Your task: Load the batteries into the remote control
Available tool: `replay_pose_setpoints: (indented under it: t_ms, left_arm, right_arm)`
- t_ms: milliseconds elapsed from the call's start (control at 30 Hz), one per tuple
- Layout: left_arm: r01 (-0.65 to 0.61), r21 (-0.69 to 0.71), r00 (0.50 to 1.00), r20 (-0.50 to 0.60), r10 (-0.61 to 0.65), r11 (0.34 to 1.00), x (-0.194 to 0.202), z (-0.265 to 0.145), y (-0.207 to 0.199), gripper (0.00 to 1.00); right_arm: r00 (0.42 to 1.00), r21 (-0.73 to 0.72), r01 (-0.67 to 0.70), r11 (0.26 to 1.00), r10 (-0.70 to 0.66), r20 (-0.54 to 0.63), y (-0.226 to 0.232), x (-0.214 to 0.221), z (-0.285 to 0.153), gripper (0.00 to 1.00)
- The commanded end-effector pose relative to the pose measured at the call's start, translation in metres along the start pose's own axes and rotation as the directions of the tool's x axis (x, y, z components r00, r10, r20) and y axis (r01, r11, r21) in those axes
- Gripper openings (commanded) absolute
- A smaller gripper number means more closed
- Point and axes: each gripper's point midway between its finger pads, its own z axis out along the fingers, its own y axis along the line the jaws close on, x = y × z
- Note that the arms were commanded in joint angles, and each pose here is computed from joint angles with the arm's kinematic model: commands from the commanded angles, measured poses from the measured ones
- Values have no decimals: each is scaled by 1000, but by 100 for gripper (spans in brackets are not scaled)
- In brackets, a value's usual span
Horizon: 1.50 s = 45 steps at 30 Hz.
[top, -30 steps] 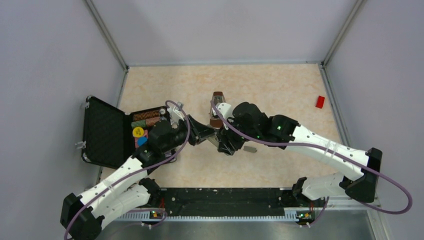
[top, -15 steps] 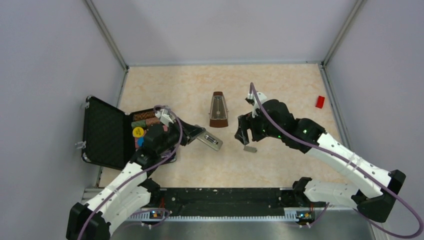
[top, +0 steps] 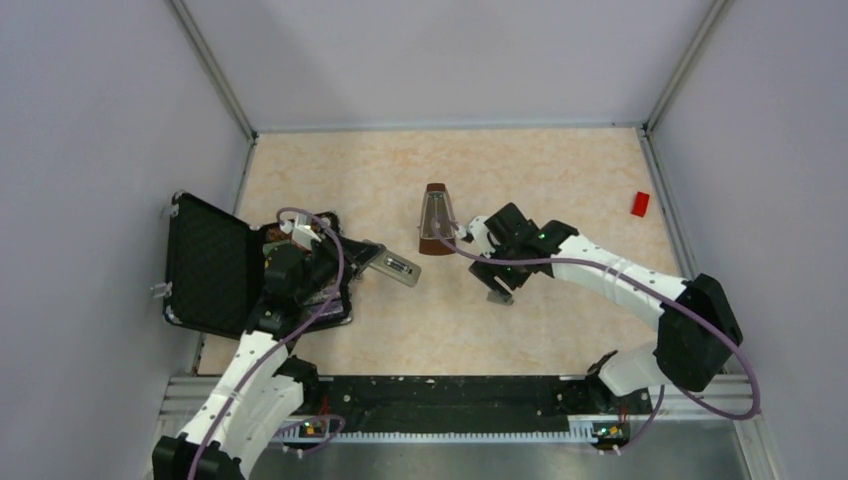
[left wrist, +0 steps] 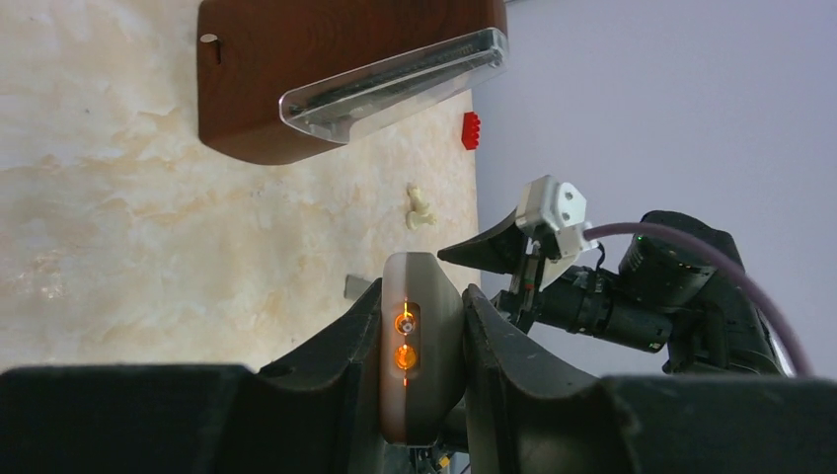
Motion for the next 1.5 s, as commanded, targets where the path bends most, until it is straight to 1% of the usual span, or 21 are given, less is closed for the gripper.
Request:
replay_pose_setpoints:
  t_ms: [0, 133, 233, 500, 600, 667, 767, 900, 967, 1067, 1133, 1200, 1367, 1467]
  left_arm:
    - [-29, 69, 1000, 8, 28, 997, -13, -2, -22, 0]
    - [-21, 63, 1000, 20, 20, 998, -20, -1, -18, 0]
    - [-10, 60, 1000, 21, 9, 998, -24, -1, -15, 0]
    - [4, 59, 1000, 28, -6, 998, -34, 1, -12, 0]
    - [10, 59, 1000, 26, -11, 998, -36, 2, -10, 0]
    - [16, 57, 1000, 23, -17, 998, -36, 3, -9, 0]
    - [22, 59, 1000, 20, -23, 998, -36, 4, -8, 0]
    - [28, 56, 999, 19, -29, 998, -35, 4, -6, 0]
    - [30, 57, 999, 18, -31, 998, -35, 5, -5, 0]
    - [31, 57, 999, 18, -32, 998, -35, 5, -4, 0]
    - [31, 58, 999, 20, -32, 998, -35, 5, -4, 0]
    - [34, 57, 999, 20, -35, 998, -35, 5, -4, 0]
    - [38, 56, 999, 23, -39, 998, -34, 4, -2, 0]
    - [39, 53, 999, 25, -40, 998, -33, 4, 0, 0]
  right_arm:
    - [980, -69, 194, 979, -197, -37, -2, 11, 15, 71]
    - [967, -139, 232, 963, -244, -74, 7, 25, 31, 70]
    - [958, -161, 256, 953, -272, -90, 9, 31, 42, 68]
    - [933, -134, 305, 943, -324, -157, -2, 45, 64, 67]
    - [925, -123, 328, 936, -345, -160, -5, 46, 70, 67]
    - [914, -97, 349, 932, -361, -182, -13, 47, 73, 66]
    - [906, -88, 368, 926, -379, -189, -16, 48, 76, 60]
    - [910, -86, 373, 924, -382, -163, -15, 44, 77, 50]
    - [911, -81, 378, 922, -386, -147, -15, 42, 77, 46]
    - [917, -88, 378, 922, -386, -103, -11, 35, 74, 45]
    - [915, -82, 386, 919, -392, -89, -10, 33, 73, 44]
    - [915, -83, 388, 918, -394, -87, -8, 35, 74, 42]
    - [909, -84, 404, 911, -410, -75, -2, 36, 74, 22]
    - [913, -63, 402, 913, -405, -48, -3, 29, 67, 17]
